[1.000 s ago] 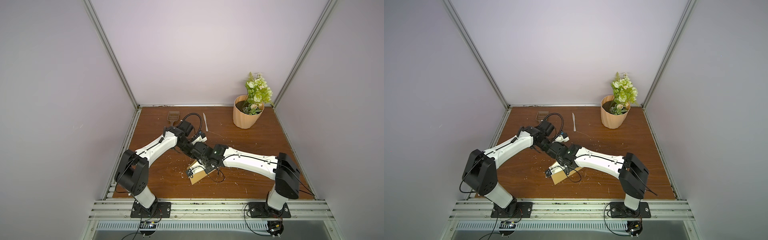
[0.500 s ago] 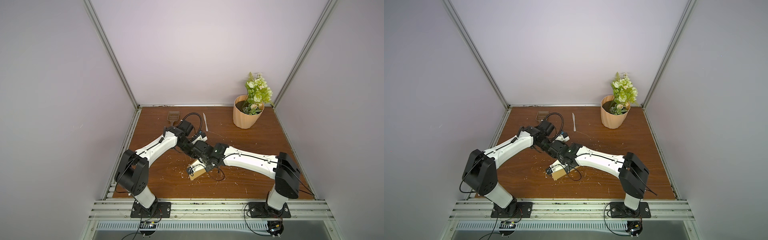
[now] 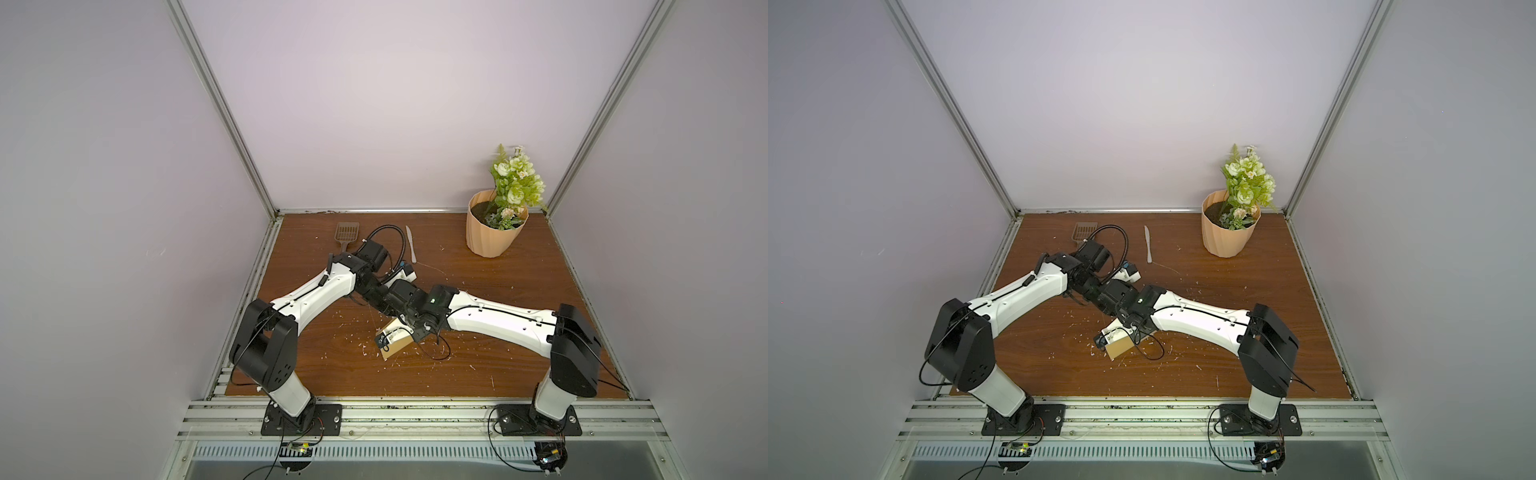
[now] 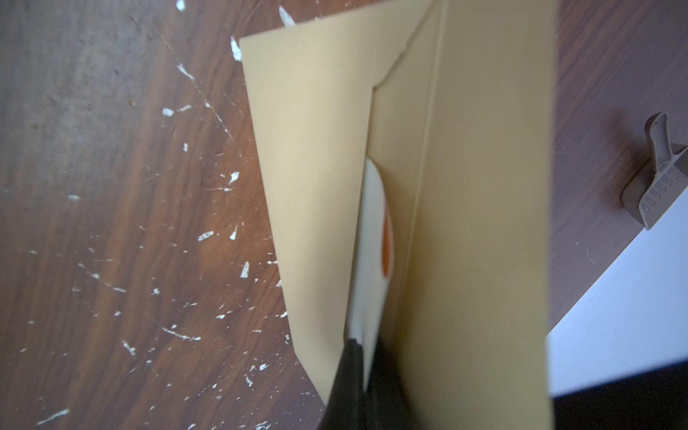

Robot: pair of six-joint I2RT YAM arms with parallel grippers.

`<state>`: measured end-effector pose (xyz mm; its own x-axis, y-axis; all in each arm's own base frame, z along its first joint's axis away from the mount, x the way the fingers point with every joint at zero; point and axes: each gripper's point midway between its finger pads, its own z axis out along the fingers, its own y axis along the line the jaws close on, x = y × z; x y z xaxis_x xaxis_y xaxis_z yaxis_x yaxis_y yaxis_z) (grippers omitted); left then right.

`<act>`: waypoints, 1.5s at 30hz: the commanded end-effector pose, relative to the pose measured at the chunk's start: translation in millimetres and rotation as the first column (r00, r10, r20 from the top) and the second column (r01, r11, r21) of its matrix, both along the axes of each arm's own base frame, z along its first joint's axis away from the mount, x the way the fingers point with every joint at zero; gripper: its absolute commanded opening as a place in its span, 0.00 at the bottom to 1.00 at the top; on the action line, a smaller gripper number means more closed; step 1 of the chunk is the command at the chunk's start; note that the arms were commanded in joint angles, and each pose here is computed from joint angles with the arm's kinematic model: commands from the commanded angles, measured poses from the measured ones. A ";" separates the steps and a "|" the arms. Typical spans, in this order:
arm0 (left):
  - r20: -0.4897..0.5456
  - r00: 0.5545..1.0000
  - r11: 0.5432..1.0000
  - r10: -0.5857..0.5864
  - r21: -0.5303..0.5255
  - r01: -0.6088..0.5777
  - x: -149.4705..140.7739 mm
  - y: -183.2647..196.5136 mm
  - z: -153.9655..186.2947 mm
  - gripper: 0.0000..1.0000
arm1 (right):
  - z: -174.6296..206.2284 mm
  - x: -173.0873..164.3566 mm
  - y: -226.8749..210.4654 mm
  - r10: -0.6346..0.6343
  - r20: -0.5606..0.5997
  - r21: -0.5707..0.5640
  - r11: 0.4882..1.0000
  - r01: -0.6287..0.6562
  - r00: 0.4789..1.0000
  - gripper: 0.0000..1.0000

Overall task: Fold the letter paper in half and place it into the envelope
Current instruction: Place the letter paper in the envelope.

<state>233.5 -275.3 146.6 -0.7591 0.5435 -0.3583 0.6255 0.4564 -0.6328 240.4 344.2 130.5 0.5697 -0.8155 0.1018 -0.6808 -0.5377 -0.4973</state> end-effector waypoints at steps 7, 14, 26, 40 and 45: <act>-0.076 0.996 0.999 -0.051 -0.016 0.050 -18.7 -6.0 2.5 0.00 | 33.0 19.5 -17.5 -0.073 0.075 0.010 0.997 0.073 0.994 0.00; -0.082 0.995 0.999 -0.053 -0.015 0.052 -19.1 -6.3 0.8 0.00 | 35.0 22.1 -26.3 -0.084 0.077 0.002 0.996 0.085 0.993 0.00; -0.083 0.995 0.999 -0.053 -0.010 0.052 -16.8 -7.6 -1.2 0.00 | 15.8 11.4 -9.4 -0.043 0.029 0.015 0.999 0.043 0.999 0.00; -0.075 0.996 0.999 -0.052 -0.008 0.052 -9.5 -11.2 -1.2 0.00 | -13.5 -21.4 7.4 0.016 -0.066 0.022 1.000 -0.014 0.998 0.00; -0.077 0.996 0.999 -0.053 -0.009 0.053 -9.0 -11.6 -1.6 0.00 | -23.0 -26.9 5.6 0.016 -0.090 0.010 1.000 -0.016 0.996 0.00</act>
